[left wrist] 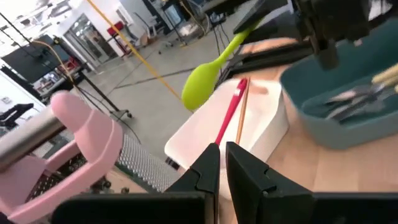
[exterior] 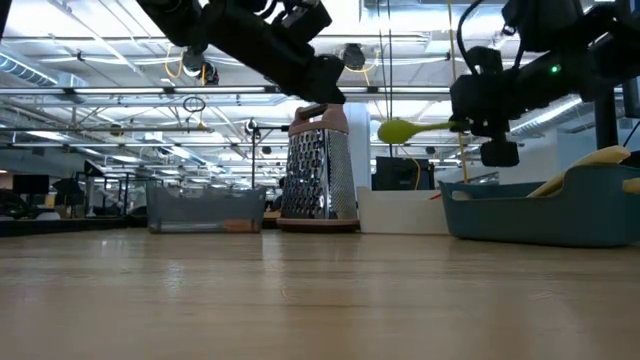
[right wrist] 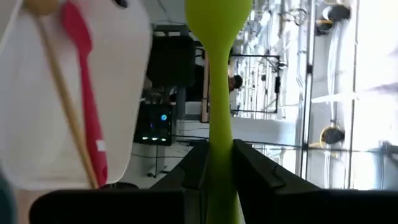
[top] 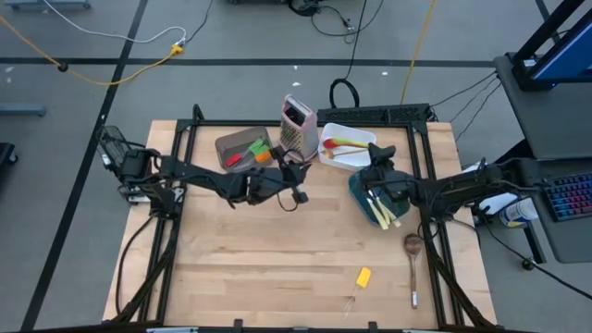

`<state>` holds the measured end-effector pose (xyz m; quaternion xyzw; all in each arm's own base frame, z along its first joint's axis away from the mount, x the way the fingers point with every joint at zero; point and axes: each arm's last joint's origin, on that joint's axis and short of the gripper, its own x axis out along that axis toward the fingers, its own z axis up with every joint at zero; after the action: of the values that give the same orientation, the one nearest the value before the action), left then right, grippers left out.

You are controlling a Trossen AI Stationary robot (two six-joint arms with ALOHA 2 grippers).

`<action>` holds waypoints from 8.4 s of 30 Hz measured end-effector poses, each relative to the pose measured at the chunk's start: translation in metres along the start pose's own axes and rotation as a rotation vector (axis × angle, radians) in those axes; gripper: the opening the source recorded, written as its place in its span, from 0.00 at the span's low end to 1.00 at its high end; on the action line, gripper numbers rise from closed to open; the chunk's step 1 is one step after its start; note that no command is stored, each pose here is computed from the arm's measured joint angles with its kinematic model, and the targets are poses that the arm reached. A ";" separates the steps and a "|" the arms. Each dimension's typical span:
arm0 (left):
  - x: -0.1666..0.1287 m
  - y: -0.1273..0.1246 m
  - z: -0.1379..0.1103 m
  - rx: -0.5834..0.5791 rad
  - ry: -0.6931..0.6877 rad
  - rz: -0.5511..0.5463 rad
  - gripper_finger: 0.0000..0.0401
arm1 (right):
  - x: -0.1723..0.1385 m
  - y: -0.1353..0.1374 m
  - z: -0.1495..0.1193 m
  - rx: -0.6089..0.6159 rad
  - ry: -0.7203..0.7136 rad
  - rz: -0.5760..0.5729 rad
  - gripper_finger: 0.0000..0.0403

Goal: Pick & Place Kitchen Items
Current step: Put the green serving spoon into the white bin, then put the brown serving spoon into the white bin

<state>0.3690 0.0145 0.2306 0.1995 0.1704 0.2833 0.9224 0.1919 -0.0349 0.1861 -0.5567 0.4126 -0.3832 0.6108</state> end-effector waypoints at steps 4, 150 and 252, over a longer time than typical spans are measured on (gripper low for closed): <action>0.004 0.004 -0.005 0.012 0.032 0.008 0.08 | 0.005 0.005 -0.003 -0.101 -0.021 0.041 0.12; 0.017 0.020 -0.013 -0.105 0.044 -0.049 0.08 | -0.107 -0.062 0.039 1.235 0.115 1.351 0.50; 0.020 0.023 -0.023 -0.177 0.116 -0.121 0.08 | -0.082 -0.046 0.060 1.288 0.186 1.535 0.07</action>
<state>0.3643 0.0506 0.2171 0.0899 0.2098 0.2520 0.9404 0.2178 0.0588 0.2402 0.3283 0.4199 -0.0781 0.8425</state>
